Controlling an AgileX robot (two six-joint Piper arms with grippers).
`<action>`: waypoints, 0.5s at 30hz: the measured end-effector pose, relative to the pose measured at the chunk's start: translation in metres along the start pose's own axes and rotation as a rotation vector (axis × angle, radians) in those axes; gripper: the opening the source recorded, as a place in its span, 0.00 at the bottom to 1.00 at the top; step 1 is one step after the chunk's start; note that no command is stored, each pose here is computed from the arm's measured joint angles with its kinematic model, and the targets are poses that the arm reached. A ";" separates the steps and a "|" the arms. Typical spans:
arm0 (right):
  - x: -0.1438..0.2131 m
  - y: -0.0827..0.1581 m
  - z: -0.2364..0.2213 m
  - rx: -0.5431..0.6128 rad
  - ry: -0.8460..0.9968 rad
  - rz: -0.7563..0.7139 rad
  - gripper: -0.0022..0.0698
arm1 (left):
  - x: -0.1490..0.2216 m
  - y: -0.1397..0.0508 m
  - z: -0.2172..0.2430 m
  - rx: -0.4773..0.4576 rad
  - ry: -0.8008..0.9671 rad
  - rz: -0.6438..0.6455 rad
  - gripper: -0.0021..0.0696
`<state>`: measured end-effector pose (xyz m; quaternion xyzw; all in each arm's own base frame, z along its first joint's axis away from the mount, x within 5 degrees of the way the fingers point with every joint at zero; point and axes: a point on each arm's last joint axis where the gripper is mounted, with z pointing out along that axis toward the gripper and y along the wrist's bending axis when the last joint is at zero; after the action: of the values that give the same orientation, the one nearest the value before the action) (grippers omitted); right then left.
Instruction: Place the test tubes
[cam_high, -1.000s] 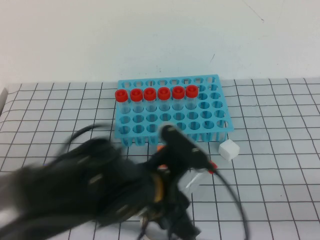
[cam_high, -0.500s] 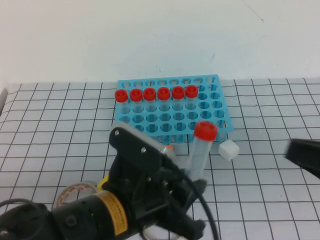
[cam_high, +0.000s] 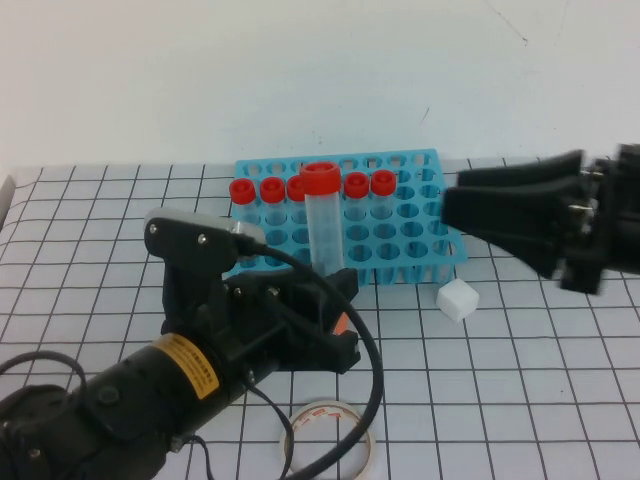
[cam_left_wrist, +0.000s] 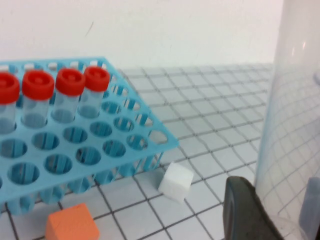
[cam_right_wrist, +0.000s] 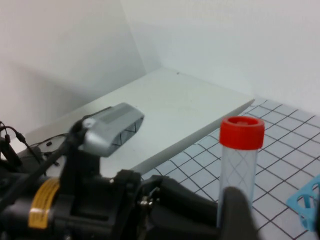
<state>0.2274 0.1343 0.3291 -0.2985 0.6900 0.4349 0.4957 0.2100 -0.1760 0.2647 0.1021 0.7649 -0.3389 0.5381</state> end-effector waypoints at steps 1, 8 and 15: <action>-0.002 -0.002 0.005 -0.003 0.004 -0.001 0.45 | 0.000 0.000 0.000 0.004 -0.013 0.000 0.33; 0.001 -0.010 0.057 -0.054 0.073 0.012 0.83 | 0.000 -0.001 -0.001 0.025 -0.038 0.019 0.33; -0.004 -0.018 0.088 -0.058 0.085 0.022 0.85 | 0.000 -0.001 -0.001 0.032 -0.038 0.032 0.33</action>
<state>0.2813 0.2055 0.3158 -0.3232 0.7008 0.4469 0.4524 0.2085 -0.1761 0.2658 0.1165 0.7474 -0.3443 0.5562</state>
